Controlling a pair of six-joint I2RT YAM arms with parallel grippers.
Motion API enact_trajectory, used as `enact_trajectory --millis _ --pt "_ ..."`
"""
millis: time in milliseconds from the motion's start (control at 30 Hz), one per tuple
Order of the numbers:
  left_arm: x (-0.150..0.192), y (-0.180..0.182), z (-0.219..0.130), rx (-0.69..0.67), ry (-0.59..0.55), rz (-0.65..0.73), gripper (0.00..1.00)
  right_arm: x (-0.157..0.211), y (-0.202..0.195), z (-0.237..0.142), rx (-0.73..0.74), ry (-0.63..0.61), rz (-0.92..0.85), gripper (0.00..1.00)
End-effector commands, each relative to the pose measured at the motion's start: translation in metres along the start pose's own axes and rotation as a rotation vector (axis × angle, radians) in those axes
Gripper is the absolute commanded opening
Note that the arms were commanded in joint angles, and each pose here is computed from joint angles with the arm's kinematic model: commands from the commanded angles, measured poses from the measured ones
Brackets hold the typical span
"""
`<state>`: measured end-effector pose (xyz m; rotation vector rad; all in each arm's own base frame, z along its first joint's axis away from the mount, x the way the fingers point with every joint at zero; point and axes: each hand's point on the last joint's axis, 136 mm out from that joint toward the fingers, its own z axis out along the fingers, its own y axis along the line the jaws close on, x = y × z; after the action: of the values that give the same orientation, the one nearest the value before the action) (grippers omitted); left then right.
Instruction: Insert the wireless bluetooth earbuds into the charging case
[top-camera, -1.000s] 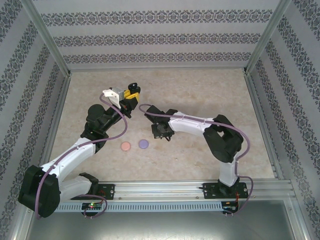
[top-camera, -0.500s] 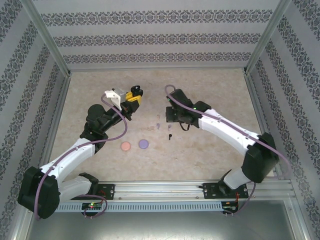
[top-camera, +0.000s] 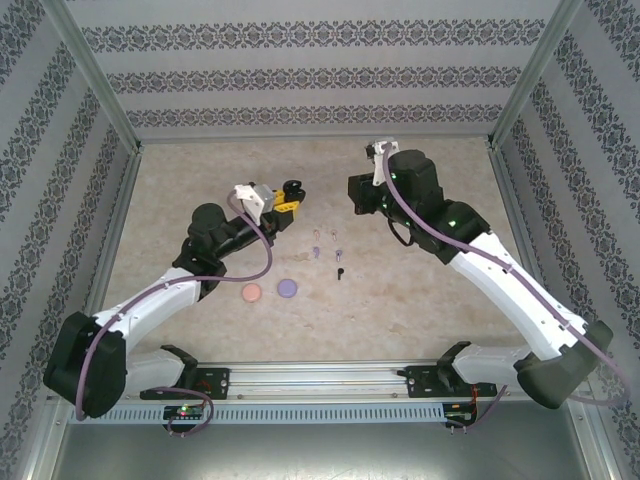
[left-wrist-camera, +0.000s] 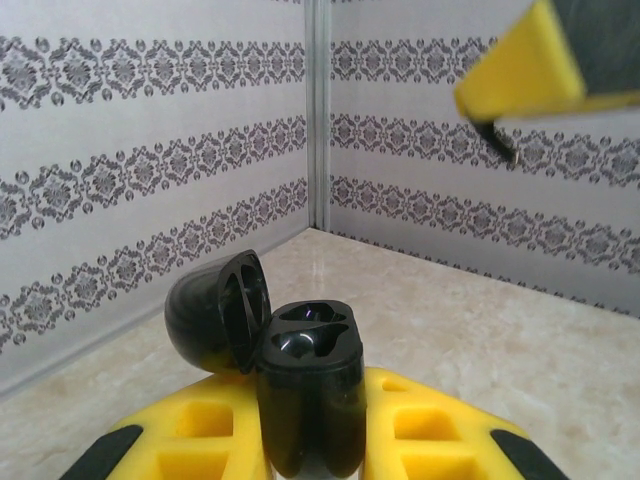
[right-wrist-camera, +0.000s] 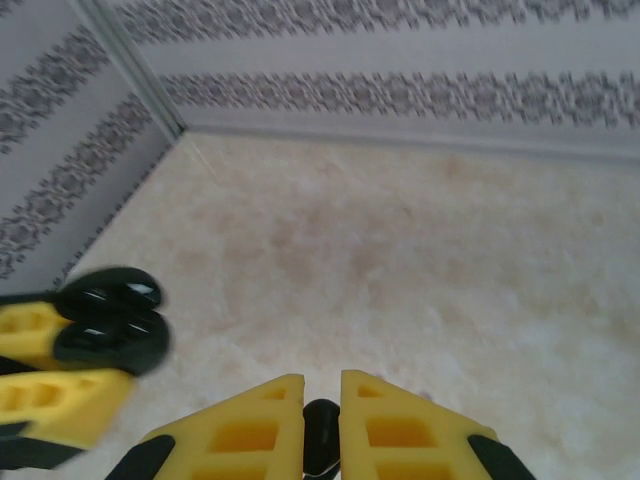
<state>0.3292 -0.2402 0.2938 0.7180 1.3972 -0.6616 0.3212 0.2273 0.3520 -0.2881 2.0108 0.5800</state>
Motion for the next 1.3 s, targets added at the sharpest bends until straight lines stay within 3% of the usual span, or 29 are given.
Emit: enact_trajectory --millis 0,300,900,1267 --pt "-0.041 -0.003 0.013 -0.025 -0.121 0.196 0.0 -0.038 0.02 -0.017 -0.093 -0.143 -0.1 0.12" --pt "-0.059 -0.023 0.047 0.023 -0.201 0.261 0.0 -0.059 0.039 -0.031 -0.182 -0.323 -0.238 0.13" --pt "-0.074 -0.045 0.054 0.096 -0.263 0.254 0.0 -0.044 0.048 -0.024 -0.233 -0.336 -0.246 0.12" --pt "-0.066 -0.044 0.054 -0.003 -0.233 0.467 0.0 -0.047 0.05 -0.051 -0.252 -0.412 -0.241 0.12"
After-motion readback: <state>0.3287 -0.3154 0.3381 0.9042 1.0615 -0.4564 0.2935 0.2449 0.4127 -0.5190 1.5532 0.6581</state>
